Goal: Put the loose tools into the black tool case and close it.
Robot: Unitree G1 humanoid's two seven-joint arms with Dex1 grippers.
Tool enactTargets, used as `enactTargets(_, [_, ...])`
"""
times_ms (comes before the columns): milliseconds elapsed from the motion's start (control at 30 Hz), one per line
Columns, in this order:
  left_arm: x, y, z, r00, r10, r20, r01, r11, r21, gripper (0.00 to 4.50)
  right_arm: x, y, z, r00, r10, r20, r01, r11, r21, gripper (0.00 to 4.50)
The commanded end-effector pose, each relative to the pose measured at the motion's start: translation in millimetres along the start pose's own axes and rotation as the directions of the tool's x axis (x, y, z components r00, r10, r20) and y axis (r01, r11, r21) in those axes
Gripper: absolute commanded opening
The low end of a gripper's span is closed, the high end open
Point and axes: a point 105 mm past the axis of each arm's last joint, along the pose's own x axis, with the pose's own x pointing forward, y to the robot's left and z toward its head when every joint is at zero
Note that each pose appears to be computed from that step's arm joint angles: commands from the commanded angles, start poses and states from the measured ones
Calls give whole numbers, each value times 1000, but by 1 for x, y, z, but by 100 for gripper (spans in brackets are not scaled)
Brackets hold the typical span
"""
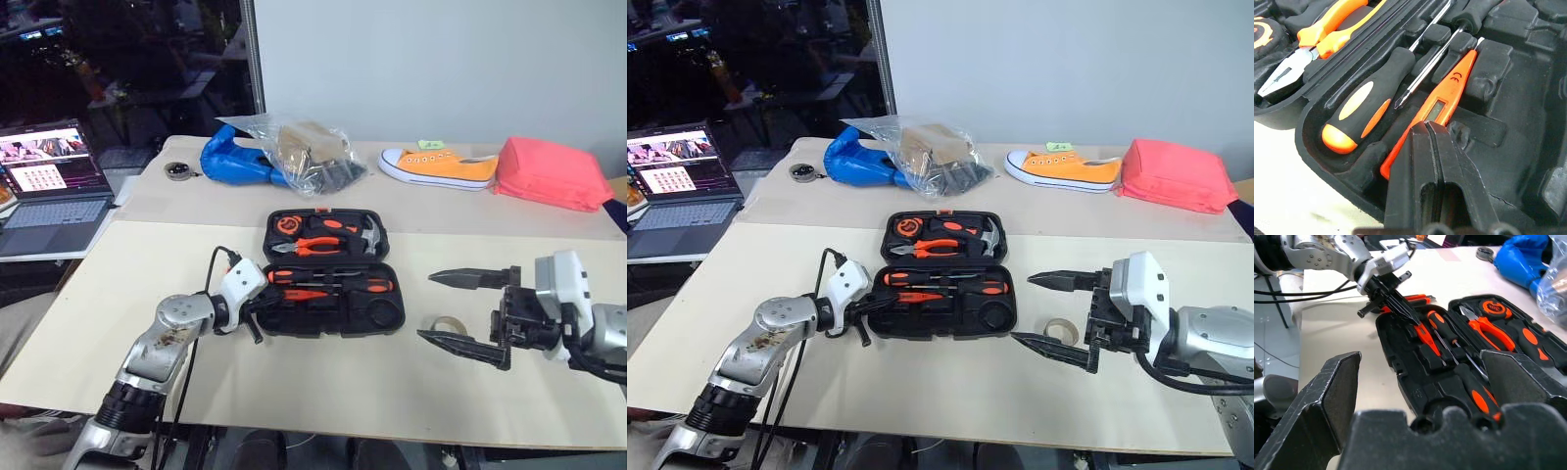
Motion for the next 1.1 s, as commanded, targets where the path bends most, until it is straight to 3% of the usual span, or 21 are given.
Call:
enactTargets(33, [-27, -14, 53, 965, -102, 243, 101, 995, 15, 1, -9, -8, -6, 988, -124, -87, 122, 992, -32, 450])
enactTargets(133, [-48, -33, 74, 925, -250, 286, 268, 963, -26, 41, -15, 2, -19, 980, -94, -177, 104, 993, 50, 450])
enactTargets(300, [-68, -67, 91, 870, -449, 204, 446, 893, 60, 188, -24, 7, -49, 904, -113, -413, 176, 977, 118, 450])
enactTargets(367, [-72, -78, 91, 850, -503, 155, 495, 864, 92, 264, -25, 9, -55, 888, -84, -451, 166, 975, 147, 450])
enactTargets(467, [-75, -81, 100, 842, -521, 136, 513, 853, 95, 374, -17, 5, -65, 864, -104, -493, 199, 969, 146, 375])
enactTargets(500, [-76, -82, 102, 837, -533, 124, 524, 846, 100, 403, -15, 3, -70, 851, -117, -511, 219, 965, 145, 375])
enactTargets(600, [-70, -76, 103, 863, -489, 122, 479, 871, 109, 403, -8, 1, -78, 843, -122, -525, 217, 968, 124, 375])
enactTargets(667, [-62, -57, 100, 924, -356, 142, 344, 933, 101, 403, 3, 2, -70, 879, -125, -460, 190, 977, 100, 375])
enactTargets(800, [-57, -15, 94, 978, -13, 209, 18, 1000, -21, 403, 21, 15, -31, 984, -61, -167, 73, 995, 65, 375])
enactTargets(867, [-60, 16, 83, 949, 267, 169, -257, 963, -81, 403, 26, 16, -8, 999, -23, 35, 19, 994, 110, 375])
enactTargets(933, [-68, 40, 68, 838, 540, 82, -532, 841, -104, 403, 27, 7, 12, 985, -18, 173, 1, 995, 99, 375])
enactTargets(1000, [-68, 40, 52, 798, 601, -35, -599, 786, -155, 409, 32, 3, 22, 979, 21, 201, -32, 998, 54, 424])
enactTargets(1100, [-58, 29, 36, 798, 587, -132, -600, 760, -249, 409, 41, -3, 40, 966, 74, 247, -72, 997, -17, 445])
